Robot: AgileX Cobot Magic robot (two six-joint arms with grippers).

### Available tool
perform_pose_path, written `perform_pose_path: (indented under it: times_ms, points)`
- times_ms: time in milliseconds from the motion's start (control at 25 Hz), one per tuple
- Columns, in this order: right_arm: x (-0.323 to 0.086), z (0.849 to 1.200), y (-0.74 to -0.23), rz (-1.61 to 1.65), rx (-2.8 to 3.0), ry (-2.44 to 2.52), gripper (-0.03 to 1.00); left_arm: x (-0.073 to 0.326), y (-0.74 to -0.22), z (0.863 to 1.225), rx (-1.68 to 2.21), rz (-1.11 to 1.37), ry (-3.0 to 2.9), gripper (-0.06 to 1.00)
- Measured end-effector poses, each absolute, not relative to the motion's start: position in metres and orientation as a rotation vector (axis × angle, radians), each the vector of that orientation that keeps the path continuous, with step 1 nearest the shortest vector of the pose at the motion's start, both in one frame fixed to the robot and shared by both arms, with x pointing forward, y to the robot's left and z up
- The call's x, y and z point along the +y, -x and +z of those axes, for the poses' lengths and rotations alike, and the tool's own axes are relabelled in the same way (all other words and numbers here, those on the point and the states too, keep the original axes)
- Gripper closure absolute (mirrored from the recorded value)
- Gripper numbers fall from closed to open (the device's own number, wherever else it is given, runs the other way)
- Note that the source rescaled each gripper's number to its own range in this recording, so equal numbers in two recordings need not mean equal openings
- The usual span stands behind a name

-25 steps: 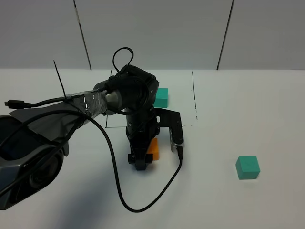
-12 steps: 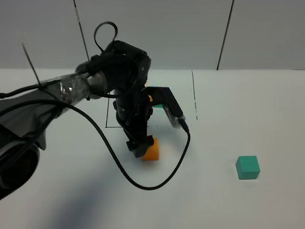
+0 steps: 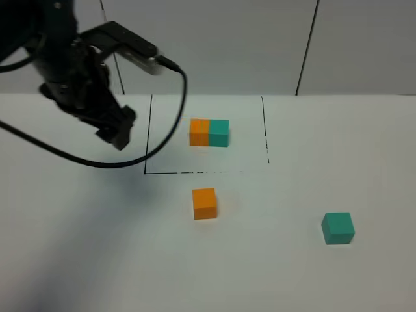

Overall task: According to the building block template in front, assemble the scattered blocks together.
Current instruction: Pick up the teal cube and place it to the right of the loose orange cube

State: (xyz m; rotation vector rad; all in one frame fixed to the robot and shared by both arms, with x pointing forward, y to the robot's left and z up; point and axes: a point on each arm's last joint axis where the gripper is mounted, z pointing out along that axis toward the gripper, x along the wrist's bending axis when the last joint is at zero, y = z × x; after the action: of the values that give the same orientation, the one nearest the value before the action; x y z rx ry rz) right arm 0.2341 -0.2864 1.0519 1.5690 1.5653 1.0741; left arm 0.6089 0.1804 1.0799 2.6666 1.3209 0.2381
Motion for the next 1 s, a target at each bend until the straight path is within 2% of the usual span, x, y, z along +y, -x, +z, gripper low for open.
perform_pose_path:
  times_ms: [200,360,680,1000]
  points:
    - [-0.286,1.052,-0.234,1.074,1.565,-1.569,0.22,0.263,-0.555,1.079,1.677,0.176,-2.544,0.12]
    - [-0.286,1.052,-0.234,1.074,1.565,-1.569,0.22,0.3,-0.486,1.079,1.887,0.197,-2.388,0.15]
    - [-0.286,1.052,-0.234,1.074,1.565,-1.569,0.22,0.314,-0.354,1.096,1.984,0.635,-1.996,0.18]
    - [-0.286,1.052,-0.234,1.075,1.565,-1.569,0.22,0.314,-0.278,1.076,1.983,0.759,-1.754,0.21]
